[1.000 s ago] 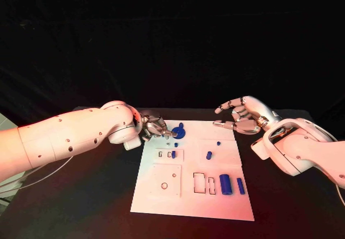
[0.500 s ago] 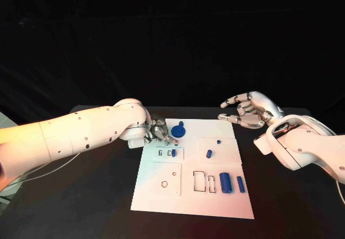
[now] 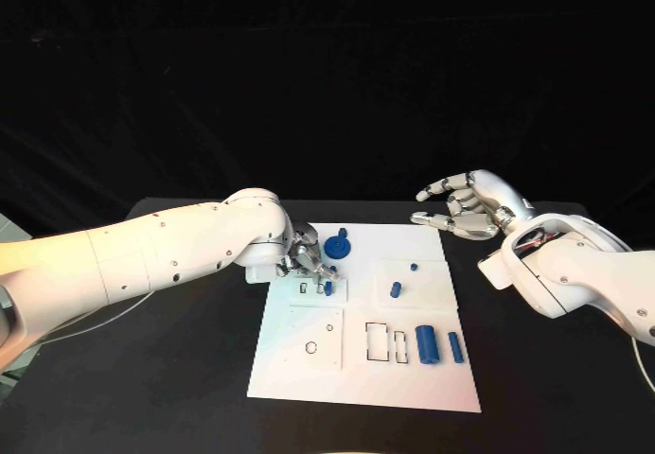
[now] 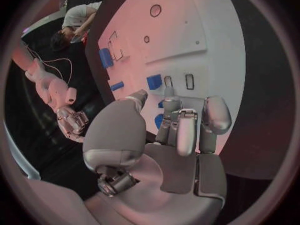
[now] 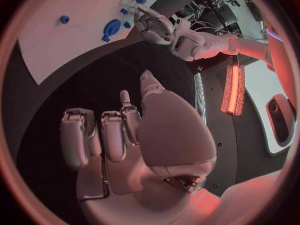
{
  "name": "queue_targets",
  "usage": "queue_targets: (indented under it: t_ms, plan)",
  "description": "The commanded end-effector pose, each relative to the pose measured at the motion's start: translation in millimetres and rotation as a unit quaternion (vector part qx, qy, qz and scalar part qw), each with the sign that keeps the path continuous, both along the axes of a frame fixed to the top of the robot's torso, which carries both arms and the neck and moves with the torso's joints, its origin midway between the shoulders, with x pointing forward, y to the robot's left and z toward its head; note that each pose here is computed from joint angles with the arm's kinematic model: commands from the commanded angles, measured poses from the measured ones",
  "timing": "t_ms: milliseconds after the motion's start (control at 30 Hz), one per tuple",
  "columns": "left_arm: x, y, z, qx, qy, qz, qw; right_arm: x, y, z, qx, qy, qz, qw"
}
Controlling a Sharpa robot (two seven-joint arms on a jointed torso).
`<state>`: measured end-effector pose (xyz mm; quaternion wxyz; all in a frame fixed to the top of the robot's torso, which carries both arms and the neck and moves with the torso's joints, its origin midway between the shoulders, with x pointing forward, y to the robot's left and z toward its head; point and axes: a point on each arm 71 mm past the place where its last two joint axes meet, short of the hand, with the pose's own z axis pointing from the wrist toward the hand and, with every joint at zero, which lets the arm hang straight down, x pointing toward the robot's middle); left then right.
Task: Assemble the parts on the task board
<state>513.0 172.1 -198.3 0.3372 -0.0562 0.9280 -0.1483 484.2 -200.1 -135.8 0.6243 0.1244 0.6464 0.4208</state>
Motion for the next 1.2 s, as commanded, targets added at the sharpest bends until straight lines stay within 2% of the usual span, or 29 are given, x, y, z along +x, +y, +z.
queue_targets:
  t_ms: [33,433,1200]
  plan:
    - [-2.6,-2.4,-1.3,0.01,0.019,-0.016,1.0,-0.4,2.4,-1.2,-0.008,0.007,0.012,1.0]
    - [-6.4,-9.3,-2.9,0.008,0.031,-0.03,0.999,-0.5,6.9,-2.7,-0.019,0.012,0.023,0.999]
    - [-6.5,-14.4,-6.0,0.004,0.04,-0.038,0.998,0.7,10.3,-5.4,-0.028,0.025,0.029,0.999]
